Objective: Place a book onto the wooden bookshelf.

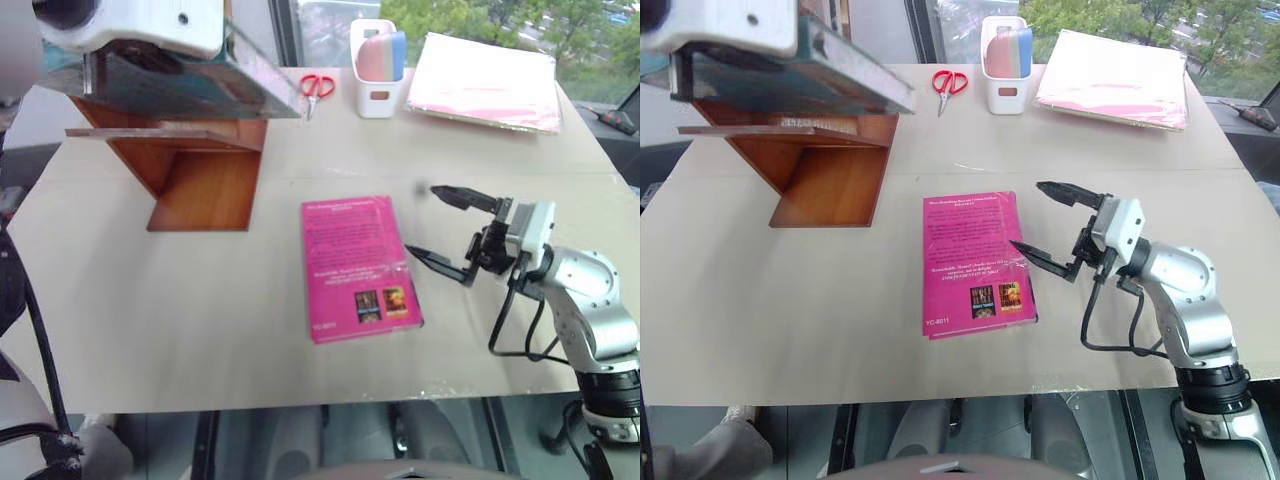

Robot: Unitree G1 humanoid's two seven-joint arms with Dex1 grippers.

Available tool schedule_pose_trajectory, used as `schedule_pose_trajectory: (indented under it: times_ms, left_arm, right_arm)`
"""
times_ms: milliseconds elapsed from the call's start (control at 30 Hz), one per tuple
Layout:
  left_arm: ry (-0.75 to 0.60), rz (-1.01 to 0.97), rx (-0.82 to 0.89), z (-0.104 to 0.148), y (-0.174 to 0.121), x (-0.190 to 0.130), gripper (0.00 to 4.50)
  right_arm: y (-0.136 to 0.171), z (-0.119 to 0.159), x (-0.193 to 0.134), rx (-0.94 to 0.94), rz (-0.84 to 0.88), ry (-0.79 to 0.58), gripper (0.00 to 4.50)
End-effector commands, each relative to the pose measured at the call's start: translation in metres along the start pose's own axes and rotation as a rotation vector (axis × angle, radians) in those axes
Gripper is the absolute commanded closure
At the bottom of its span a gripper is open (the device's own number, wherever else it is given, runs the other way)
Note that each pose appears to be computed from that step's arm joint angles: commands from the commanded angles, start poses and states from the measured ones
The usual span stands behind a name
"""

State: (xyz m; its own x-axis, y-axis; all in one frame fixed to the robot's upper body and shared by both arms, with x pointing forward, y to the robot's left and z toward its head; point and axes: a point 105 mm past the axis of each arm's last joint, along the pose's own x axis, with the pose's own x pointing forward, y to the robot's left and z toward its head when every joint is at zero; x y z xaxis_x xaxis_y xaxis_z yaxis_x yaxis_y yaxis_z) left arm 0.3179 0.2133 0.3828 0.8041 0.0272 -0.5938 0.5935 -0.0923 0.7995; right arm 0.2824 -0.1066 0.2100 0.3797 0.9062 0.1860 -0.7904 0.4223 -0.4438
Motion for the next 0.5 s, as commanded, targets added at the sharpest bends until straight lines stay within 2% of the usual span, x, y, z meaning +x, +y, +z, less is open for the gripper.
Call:
schedule_pose_trajectory:
  times_ms: [33,267,400,433,500]
  left_arm:
    - [0.048,0.064,-0.006,-0.012,-0.001,-0.014,4.48]
    - [0.090,0.047,0.007,-0.024,-0.021,0.002,4.48]
    - [0.061,0.039,-0.021,-0.020,-0.026,0.006,4.48]
    - [0.052,0.040,-0.029,-0.018,-0.027,0.007,3.58]
    - [0.029,0.040,-0.051,-0.015,-0.029,0.008,2.77]
  right_arm:
    - [-0.005,0.016,0.008,0.004,0.003,-0.040,0.00]
    - [-0.015,0.030,0.019,0.006,0.003,-0.055,0.00]
    - [-0.016,0.033,0.021,0.010,0.007,-0.052,0.00]
    - [-0.017,0.033,0.021,0.011,0.004,-0.047,0.00]
    - [-0.018,0.033,0.022,0.007,0.001,-0.041,0.00]
